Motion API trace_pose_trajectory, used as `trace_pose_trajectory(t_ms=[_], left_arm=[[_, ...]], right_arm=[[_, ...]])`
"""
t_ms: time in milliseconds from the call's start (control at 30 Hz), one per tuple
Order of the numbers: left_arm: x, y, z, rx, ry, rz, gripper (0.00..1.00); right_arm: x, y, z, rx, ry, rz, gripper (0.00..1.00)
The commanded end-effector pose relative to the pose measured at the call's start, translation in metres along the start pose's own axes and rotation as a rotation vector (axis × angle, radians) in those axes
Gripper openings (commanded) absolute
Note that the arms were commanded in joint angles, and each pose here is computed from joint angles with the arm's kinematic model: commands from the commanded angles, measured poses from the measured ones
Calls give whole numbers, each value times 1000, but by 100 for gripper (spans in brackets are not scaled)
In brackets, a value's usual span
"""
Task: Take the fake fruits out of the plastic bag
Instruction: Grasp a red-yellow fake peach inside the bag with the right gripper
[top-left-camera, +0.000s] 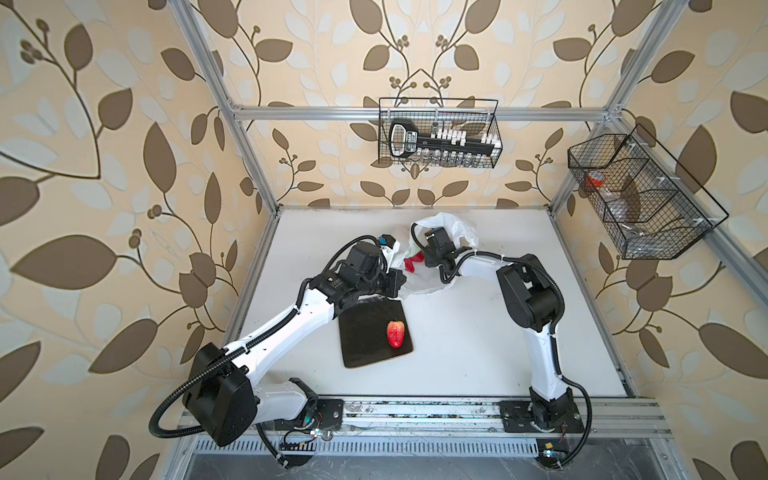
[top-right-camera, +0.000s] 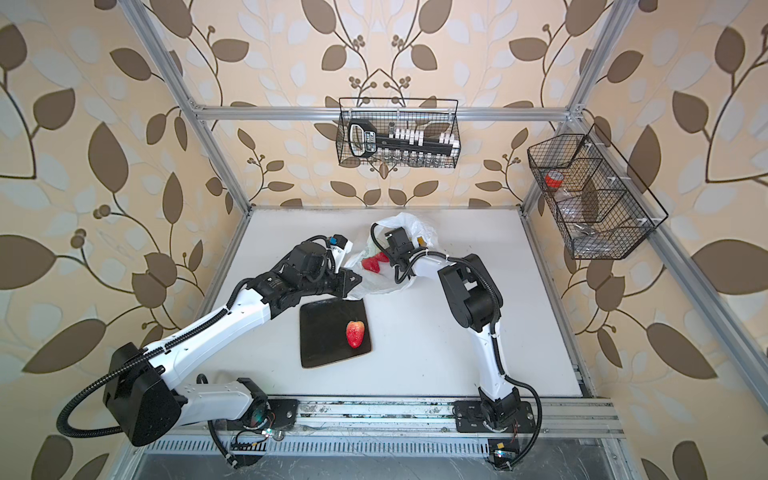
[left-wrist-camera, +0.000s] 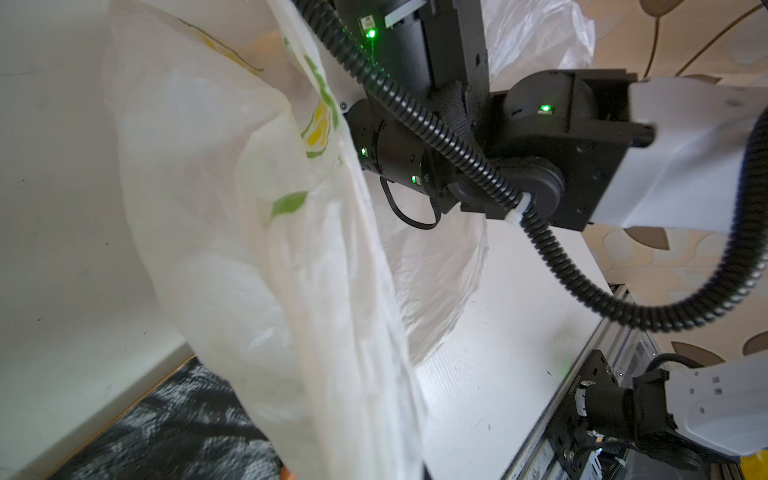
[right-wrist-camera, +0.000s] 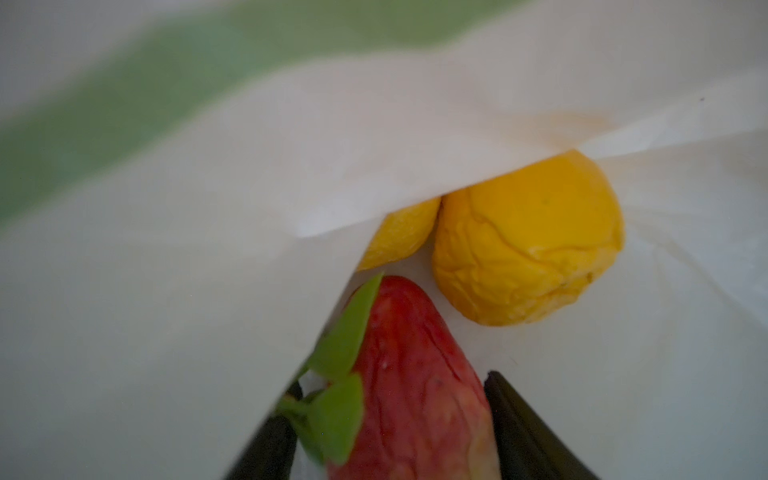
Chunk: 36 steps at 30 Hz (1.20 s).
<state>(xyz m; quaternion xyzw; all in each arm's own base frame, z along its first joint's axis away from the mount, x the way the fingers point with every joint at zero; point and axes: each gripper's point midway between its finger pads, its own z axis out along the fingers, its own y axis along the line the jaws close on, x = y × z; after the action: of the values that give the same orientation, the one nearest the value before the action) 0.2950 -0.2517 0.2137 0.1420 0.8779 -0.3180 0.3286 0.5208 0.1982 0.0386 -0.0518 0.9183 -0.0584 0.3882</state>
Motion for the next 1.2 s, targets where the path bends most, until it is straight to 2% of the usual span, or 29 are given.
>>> trace_pose_trajectory(t_ms=[0,167,400,567,667,833,1000,1100,1167], left_arm=[[-17,-11,-6,11,-47,6,0],[-19,-6,-6,-15,-58,-11,0],[-27,-3,-3,-37,-92,-35,0],[-32,4,0,-70,-119,-58,0],[-35,7,3,-83,-124,-61,0],[-38,7,6,-82,-135,-64,0],[-37,5,5,-73,-131,-60,0],[-37,5,4,-72,-131,-54,0],[-37,4,3,-69,-131,-50,0]], right_arm=[[-3,4,5,-23,-3,-49,61],[-5,5,-4,-59,-5,-45,46],[-6,3,-46,-153,-24,-31,39],[2,0,-80,-235,-15,15,38],[15,-9,-89,-219,12,27,39],[47,-32,-89,-131,63,18,39],[72,-29,-83,-147,123,13,40],[80,-26,-78,-162,147,11,47],[78,-23,-78,-176,146,10,56]])
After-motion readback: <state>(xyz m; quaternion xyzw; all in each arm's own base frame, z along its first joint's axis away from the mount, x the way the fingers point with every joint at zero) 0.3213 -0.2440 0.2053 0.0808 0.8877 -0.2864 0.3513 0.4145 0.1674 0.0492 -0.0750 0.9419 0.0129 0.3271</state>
